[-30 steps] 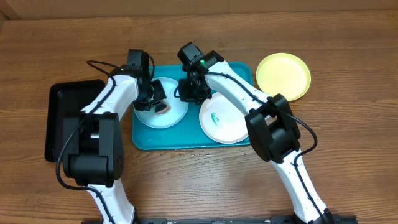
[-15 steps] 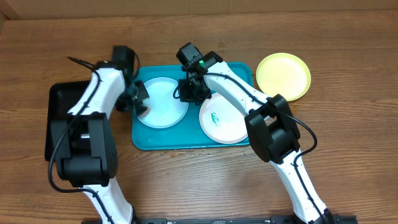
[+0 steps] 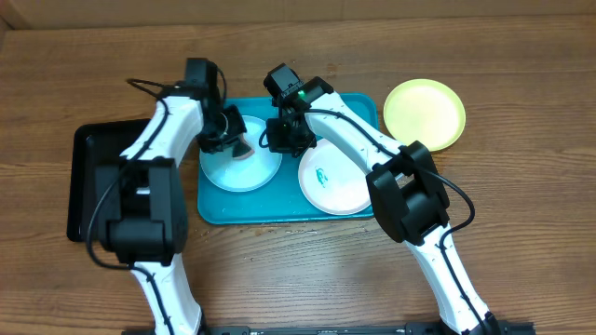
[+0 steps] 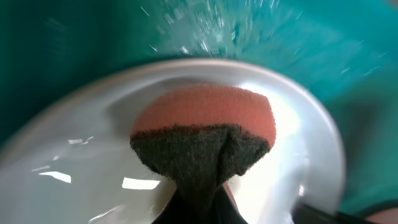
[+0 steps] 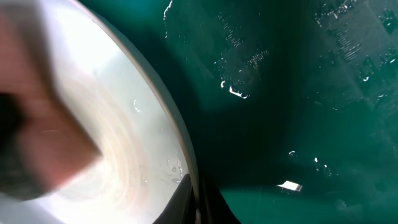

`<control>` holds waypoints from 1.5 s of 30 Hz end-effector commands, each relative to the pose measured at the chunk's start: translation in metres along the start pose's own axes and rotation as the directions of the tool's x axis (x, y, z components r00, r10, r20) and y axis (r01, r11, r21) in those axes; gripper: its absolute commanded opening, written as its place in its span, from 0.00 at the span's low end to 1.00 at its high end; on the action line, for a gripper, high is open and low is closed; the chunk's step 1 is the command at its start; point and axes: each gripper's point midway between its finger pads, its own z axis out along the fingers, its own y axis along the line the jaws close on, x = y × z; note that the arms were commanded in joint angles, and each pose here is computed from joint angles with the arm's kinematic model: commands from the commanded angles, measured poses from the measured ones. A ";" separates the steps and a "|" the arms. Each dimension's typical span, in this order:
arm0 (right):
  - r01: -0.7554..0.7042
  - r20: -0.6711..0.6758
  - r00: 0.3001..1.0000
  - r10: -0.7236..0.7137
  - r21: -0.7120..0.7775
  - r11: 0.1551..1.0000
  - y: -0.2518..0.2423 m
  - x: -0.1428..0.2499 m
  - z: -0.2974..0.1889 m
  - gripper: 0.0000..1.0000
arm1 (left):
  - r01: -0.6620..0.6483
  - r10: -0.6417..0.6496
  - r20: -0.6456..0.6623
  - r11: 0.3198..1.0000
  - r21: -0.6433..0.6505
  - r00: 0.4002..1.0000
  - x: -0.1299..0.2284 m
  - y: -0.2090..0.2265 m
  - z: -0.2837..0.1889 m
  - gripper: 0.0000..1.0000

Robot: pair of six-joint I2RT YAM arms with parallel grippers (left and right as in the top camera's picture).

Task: Clean dirty plates on tray and stack at the side
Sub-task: 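Scrub the light blue plate with the sponge in the left gripper, then lift the light blue plate with the right gripper toward the yellow plate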

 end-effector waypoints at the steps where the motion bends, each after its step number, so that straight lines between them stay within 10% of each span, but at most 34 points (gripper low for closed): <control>1: -0.005 -0.009 1.000 0.006 0.098 0.995 -0.024 0.006 0.021 0.04 | 0.005 -0.005 -0.052 1.000 0.003 0.999 0.006 0.000 0.019 0.04; 14: -0.006 -0.015 1.000 0.008 0.101 0.995 -0.025 0.008 0.021 0.04 | 0.004 -0.024 -0.045 0.915 -0.404 0.999 -0.005 0.099 -0.021 0.04; 32: 0.166 0.145 0.974 -0.172 0.057 0.985 0.015 -0.028 -0.045 0.04 | 0.226 -0.164 0.215 0.923 -0.310 0.963 -0.058 0.100 -0.178 0.04; 38: 0.217 0.365 0.860 -0.357 0.370 0.903 0.024 -0.055 -0.142 0.04 | 0.348 -0.300 0.188 0.881 -0.322 0.935 -0.048 0.150 -0.187 0.04; 45: 0.202 0.336 0.676 -0.655 0.771 0.604 0.035 -0.052 -0.229 0.04 | 0.465 -0.448 0.130 0.816 -0.344 0.884 -0.025 0.209 -0.171 0.04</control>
